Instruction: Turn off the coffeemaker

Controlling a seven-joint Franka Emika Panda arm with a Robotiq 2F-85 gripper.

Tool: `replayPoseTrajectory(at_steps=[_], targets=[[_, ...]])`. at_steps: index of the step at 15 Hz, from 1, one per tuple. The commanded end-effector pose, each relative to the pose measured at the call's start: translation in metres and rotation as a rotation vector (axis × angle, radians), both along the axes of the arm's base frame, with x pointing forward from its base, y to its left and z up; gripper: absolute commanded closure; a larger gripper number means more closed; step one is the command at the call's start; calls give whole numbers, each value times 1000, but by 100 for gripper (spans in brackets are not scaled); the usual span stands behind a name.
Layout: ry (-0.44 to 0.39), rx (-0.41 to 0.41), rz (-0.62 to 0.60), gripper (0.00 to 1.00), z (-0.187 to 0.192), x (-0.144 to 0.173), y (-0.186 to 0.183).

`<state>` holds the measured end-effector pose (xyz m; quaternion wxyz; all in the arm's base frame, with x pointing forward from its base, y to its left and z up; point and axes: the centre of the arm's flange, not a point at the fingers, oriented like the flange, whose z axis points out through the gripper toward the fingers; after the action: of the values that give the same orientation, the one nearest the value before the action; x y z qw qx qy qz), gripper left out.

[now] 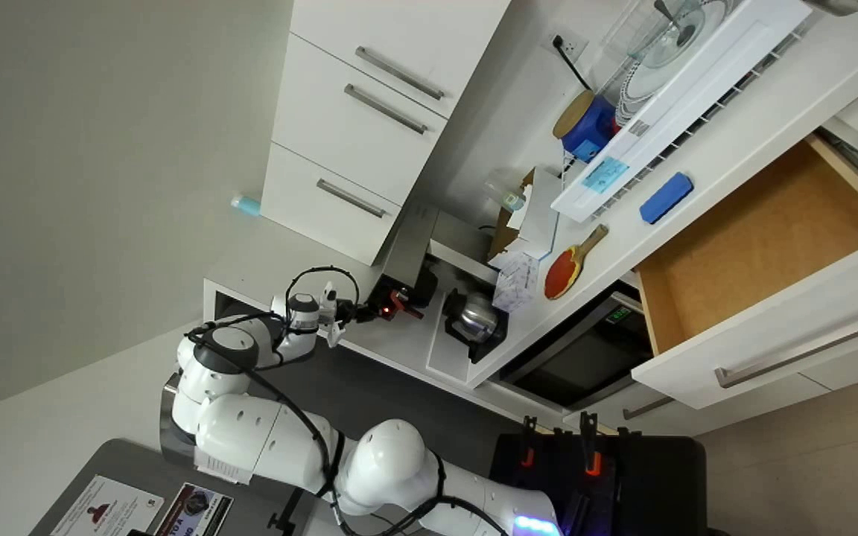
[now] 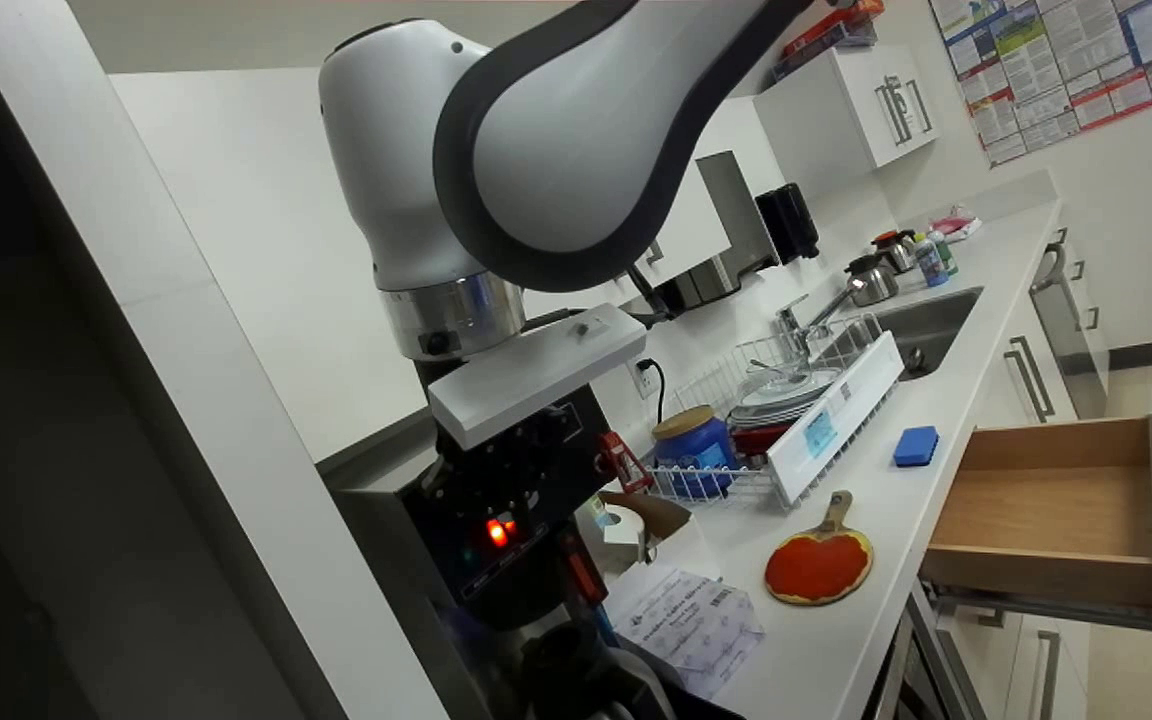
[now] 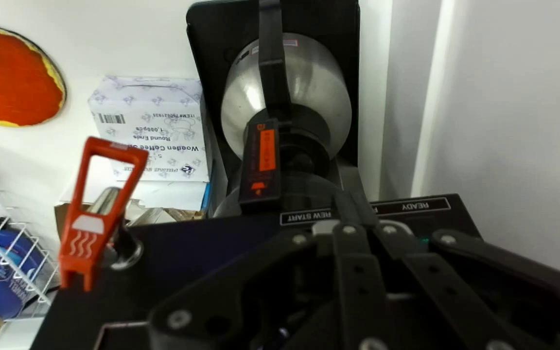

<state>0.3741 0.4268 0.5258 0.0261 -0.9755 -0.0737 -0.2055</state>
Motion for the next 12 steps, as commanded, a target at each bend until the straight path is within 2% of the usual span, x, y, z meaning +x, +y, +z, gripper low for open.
replayPoseTrajectory(at_steps=[1, 12], targets=[[17, 33, 34, 100, 5, 7, 3], [9, 55, 51, 100, 2, 14, 4]])
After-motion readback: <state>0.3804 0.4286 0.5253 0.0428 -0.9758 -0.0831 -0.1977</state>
